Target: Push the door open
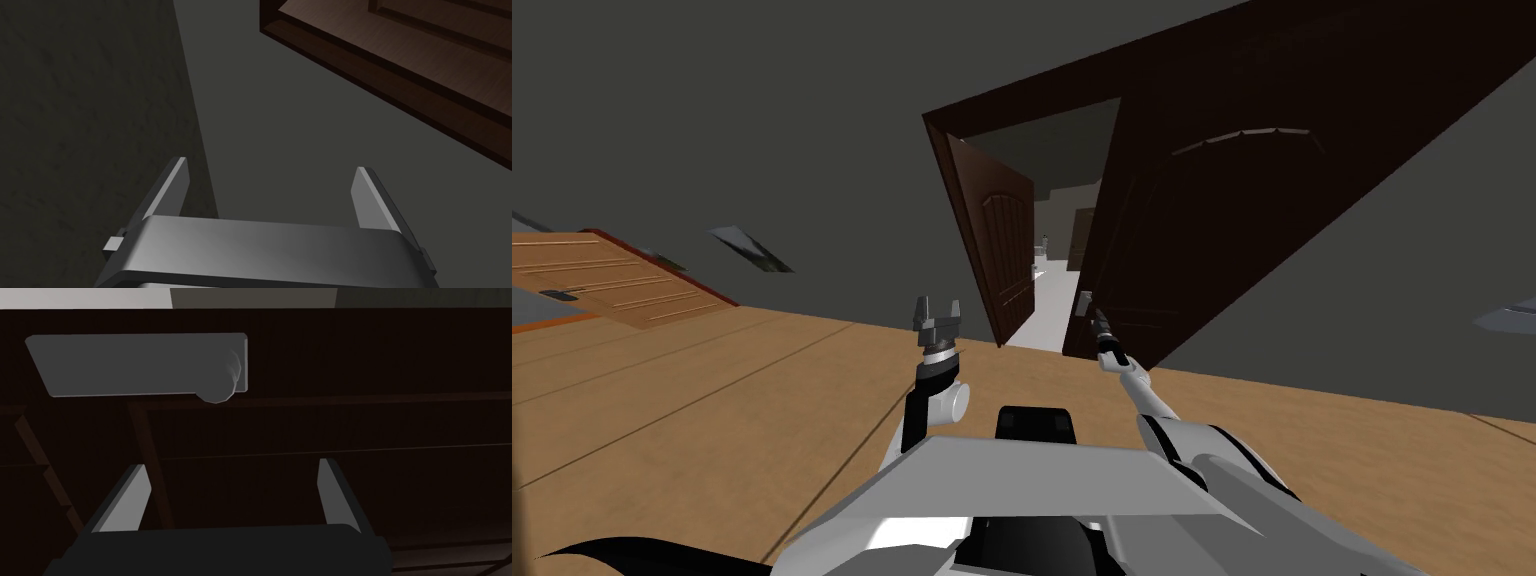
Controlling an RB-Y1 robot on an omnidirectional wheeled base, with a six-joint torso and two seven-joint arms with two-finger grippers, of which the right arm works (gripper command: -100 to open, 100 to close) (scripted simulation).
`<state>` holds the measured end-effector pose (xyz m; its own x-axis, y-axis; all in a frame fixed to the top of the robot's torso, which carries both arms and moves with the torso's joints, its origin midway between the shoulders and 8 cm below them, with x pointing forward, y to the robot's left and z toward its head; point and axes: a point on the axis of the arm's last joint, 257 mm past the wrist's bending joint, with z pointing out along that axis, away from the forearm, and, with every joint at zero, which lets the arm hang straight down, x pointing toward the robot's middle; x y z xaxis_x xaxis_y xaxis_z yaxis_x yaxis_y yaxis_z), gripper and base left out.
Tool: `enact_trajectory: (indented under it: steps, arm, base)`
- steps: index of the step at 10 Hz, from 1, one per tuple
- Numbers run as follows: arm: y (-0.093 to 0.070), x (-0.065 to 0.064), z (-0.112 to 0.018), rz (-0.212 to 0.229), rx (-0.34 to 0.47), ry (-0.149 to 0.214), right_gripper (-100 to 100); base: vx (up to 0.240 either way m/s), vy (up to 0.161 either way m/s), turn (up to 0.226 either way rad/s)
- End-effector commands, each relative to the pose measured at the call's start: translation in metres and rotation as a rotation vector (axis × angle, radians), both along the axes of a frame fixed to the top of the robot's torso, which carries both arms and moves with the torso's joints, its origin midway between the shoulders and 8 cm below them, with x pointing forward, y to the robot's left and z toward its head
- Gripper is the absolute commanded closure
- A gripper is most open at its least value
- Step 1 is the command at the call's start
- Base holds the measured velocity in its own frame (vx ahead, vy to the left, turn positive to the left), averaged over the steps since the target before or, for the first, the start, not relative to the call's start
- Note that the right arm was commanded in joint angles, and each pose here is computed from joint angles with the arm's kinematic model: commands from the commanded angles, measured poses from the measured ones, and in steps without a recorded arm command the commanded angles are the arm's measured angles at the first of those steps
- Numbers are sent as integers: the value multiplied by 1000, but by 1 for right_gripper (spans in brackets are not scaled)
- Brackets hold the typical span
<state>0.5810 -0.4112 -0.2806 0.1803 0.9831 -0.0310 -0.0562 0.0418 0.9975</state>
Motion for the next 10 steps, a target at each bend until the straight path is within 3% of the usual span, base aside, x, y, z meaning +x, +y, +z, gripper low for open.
enact_trajectory:
  steps: [1,7,10]
  arm:
    - [-9,1,-5,-16,15,20,-100]
    - [-22,4,-14,-39,36,47,-100]
    - [-25,3,-15,-47,38,47,-100]
  base:
    - [-1,-118,237]
    - [3,-78,104]
    - [170,-49,21]
